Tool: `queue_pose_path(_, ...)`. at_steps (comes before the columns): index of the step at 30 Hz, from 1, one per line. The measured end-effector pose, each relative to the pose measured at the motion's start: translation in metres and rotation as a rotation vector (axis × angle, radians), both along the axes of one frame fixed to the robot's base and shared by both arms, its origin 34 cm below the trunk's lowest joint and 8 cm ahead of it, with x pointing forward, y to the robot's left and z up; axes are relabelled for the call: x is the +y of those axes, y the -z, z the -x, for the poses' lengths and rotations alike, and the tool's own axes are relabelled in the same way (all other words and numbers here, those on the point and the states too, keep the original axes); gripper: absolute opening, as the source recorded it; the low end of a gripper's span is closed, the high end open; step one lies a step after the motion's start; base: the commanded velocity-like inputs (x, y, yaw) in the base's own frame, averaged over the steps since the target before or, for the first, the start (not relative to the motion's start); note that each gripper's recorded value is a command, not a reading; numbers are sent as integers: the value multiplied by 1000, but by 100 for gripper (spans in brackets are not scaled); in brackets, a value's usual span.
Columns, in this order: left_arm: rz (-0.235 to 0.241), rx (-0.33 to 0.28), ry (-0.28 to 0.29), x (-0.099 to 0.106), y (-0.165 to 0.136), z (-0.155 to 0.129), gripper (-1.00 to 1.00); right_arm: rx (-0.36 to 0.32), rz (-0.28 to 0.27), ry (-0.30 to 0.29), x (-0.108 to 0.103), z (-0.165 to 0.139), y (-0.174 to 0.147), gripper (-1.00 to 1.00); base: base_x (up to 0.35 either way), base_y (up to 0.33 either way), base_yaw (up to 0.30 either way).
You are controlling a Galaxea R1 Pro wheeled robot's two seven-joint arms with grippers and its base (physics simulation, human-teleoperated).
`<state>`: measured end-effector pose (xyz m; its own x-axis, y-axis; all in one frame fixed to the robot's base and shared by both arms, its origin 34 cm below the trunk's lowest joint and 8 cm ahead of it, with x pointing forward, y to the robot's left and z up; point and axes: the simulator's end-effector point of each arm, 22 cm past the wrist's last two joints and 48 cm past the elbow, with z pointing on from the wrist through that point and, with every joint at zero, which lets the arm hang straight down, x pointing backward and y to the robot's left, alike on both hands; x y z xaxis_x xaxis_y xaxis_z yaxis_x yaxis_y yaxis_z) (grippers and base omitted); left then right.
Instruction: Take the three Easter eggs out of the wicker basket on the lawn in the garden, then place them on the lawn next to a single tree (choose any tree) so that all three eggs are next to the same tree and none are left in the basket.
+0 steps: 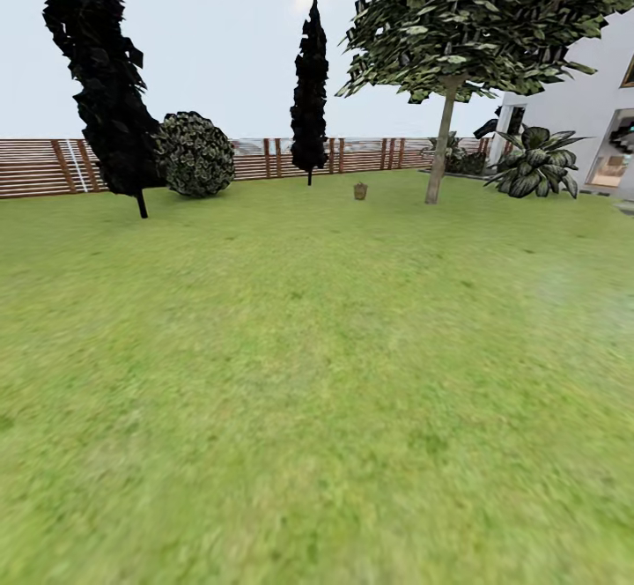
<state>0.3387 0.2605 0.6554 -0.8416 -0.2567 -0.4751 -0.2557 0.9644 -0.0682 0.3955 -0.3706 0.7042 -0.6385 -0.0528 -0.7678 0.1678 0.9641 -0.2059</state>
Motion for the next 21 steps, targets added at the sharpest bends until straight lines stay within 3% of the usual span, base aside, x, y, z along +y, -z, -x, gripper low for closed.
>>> queue_pose_path(16,-9,-1,-3,7,0,-1,100,2,0,1,0,0,0,100,325,-123,0)
queue_pose_path(19,-47,-5,-17,41,-3,-11,100,2,-1,0,1,0,0,100,325,-130,0)
queue_pose_path(21,-59,24,-56,71,-3,-17,100,1,-1,1,1,0,0,100,325,-130,0)
